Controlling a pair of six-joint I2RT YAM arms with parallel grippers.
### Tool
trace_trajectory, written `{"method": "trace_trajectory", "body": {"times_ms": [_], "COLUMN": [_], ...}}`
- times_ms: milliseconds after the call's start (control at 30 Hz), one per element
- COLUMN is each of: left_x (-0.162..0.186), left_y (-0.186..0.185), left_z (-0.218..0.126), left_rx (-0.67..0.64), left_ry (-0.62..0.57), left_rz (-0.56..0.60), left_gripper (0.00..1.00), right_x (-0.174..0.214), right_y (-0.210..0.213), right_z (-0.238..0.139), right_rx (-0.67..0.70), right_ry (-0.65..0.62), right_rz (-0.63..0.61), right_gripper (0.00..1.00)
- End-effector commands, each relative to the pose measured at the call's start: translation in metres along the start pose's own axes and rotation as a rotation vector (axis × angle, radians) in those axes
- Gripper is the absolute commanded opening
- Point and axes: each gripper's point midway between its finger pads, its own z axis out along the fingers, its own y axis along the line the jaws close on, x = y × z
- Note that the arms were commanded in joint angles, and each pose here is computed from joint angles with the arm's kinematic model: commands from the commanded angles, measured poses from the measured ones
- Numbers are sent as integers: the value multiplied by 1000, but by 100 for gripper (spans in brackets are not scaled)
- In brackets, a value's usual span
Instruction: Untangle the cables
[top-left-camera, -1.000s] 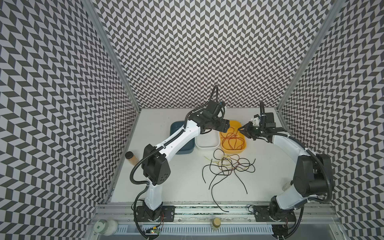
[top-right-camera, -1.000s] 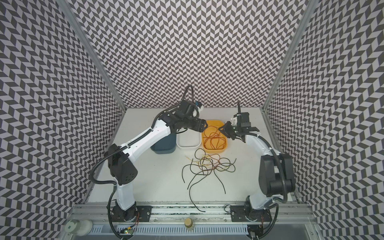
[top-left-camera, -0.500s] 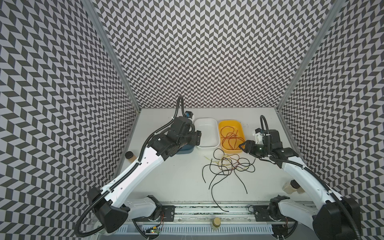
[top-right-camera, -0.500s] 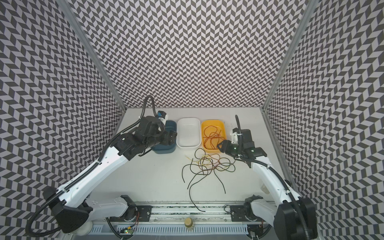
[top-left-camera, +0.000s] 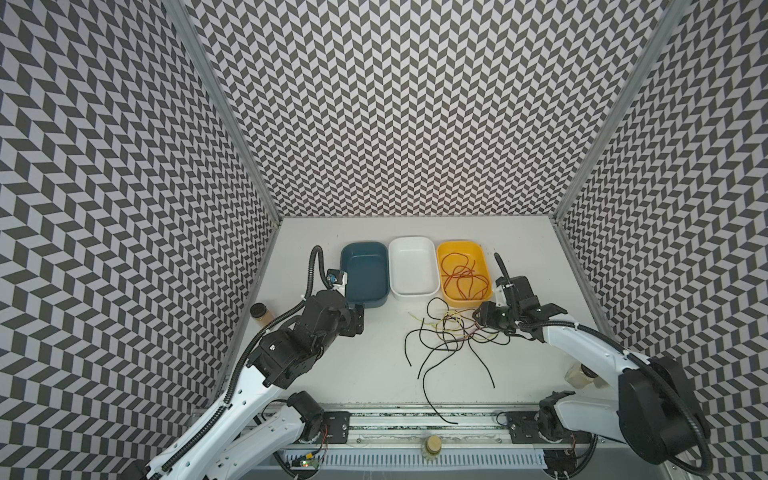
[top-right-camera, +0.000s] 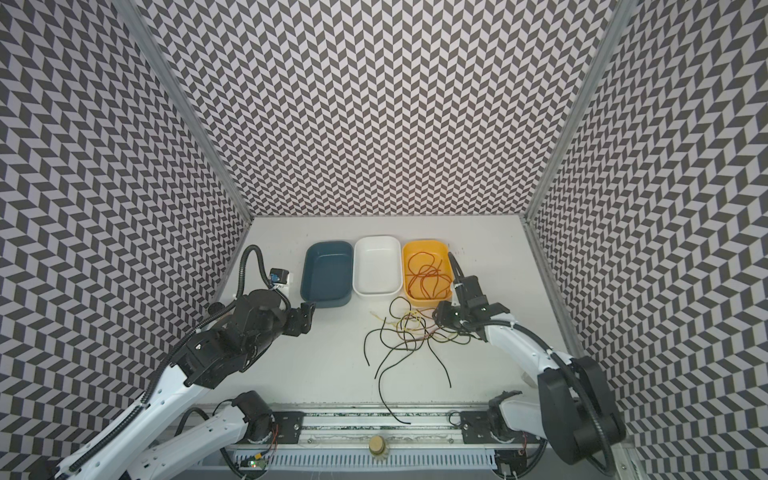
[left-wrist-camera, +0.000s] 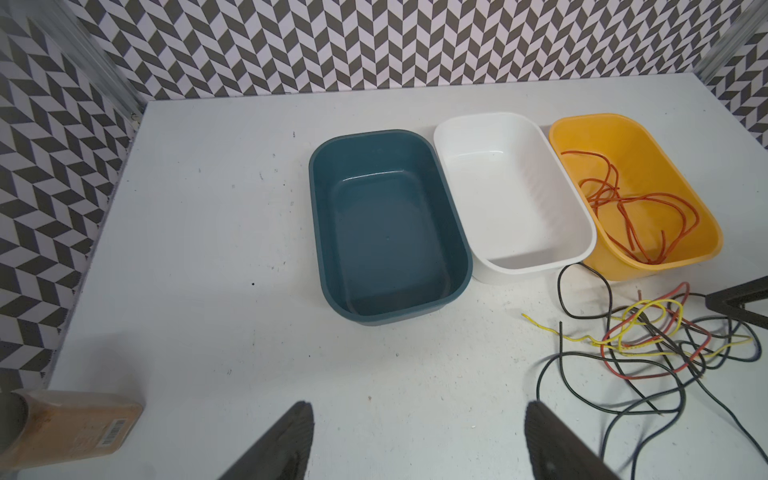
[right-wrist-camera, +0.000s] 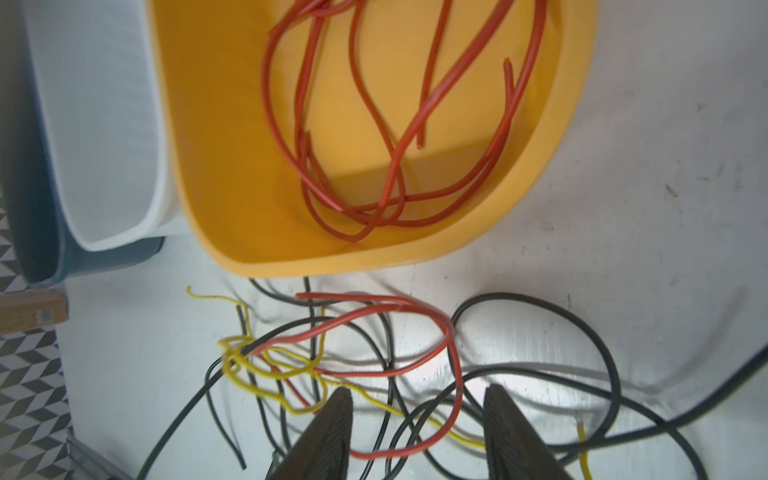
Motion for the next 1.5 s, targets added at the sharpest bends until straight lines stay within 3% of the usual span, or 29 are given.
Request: {"method": "trace_trajectory", "body": {"times_ms": [0, 367, 633, 967, 1033, 1233, 1467], "left_x": [2, 4, 7, 10, 10, 10, 11], "left_y": [10, 10, 8, 5, 5, 4, 4], "left_z": [5, 5, 10, 13, 13, 13, 13], "left_rx": [-66, -60, -54, -45, -44, -37, -35], "left_ry": [14, 6, 27, 40, 39, 39, 41], "left_rz": [11, 15, 22, 29, 28, 28, 29], "left_gripper": [81, 79, 79, 78, 78, 78, 78], "right_x": [-16, -34, -42, -40, -40, -38, -35], "right_y": [4, 3, 17, 28, 28, 17, 15], "right_z": [10, 33, 24, 12, 8, 8, 26], "right_rx": [0, 22, 23, -7, 1, 47, 46], "right_ry": [-63, -119, -167, -187, -197, -202, -166], "right_rz": [-19, -61, -126, -166, -159, -147, -148], "right_gripper": [49, 38, 14, 0, 0, 21, 34]}}
